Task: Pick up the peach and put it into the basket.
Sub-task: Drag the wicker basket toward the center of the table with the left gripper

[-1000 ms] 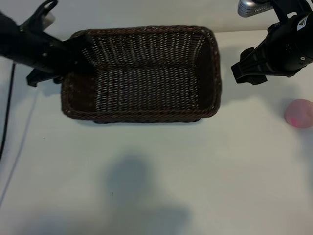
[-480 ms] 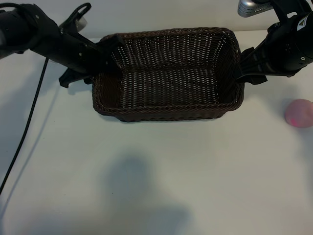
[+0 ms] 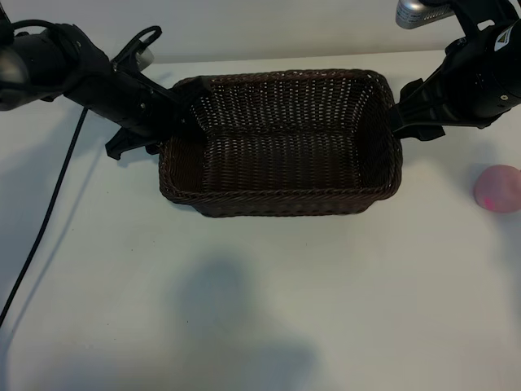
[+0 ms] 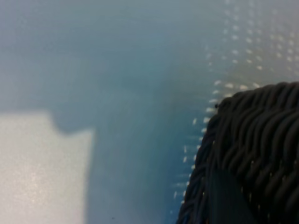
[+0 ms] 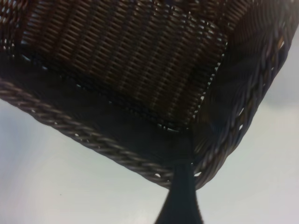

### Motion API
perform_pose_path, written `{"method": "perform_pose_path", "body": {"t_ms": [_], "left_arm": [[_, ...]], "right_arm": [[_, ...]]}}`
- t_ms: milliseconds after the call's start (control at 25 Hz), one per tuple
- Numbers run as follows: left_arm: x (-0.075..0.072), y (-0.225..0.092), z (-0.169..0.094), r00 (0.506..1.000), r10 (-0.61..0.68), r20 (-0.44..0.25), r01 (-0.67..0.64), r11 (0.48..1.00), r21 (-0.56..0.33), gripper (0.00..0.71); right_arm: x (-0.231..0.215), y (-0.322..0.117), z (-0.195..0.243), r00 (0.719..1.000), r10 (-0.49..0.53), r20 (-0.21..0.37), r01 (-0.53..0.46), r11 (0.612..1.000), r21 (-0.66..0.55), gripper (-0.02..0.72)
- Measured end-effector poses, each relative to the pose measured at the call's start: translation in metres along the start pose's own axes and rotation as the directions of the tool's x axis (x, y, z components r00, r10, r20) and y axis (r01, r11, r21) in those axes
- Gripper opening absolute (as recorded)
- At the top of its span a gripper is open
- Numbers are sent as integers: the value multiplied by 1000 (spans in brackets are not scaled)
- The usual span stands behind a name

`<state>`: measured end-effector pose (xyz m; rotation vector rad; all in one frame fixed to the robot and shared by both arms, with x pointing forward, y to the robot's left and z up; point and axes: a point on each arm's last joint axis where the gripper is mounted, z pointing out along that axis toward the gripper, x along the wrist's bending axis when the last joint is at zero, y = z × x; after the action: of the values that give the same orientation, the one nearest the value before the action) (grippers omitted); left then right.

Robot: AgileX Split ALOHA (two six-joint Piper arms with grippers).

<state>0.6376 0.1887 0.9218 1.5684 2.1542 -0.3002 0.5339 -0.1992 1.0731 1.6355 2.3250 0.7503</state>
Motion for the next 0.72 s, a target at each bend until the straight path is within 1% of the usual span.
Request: {"method": "perform_pose_path", "body": {"t_ms": [280, 720], "left_arm": [[-2, 0, -1, 1000, 24, 4, -24, 1000, 9, 320], [-2, 0, -1, 1000, 26, 3, -26, 1000, 11, 320]], "right_arm": [[0, 0, 0, 1000, -1, 0, 1, 1000, 5, 587], [0, -1, 0, 1000, -1, 0, 1, 1000, 6, 587]]}}
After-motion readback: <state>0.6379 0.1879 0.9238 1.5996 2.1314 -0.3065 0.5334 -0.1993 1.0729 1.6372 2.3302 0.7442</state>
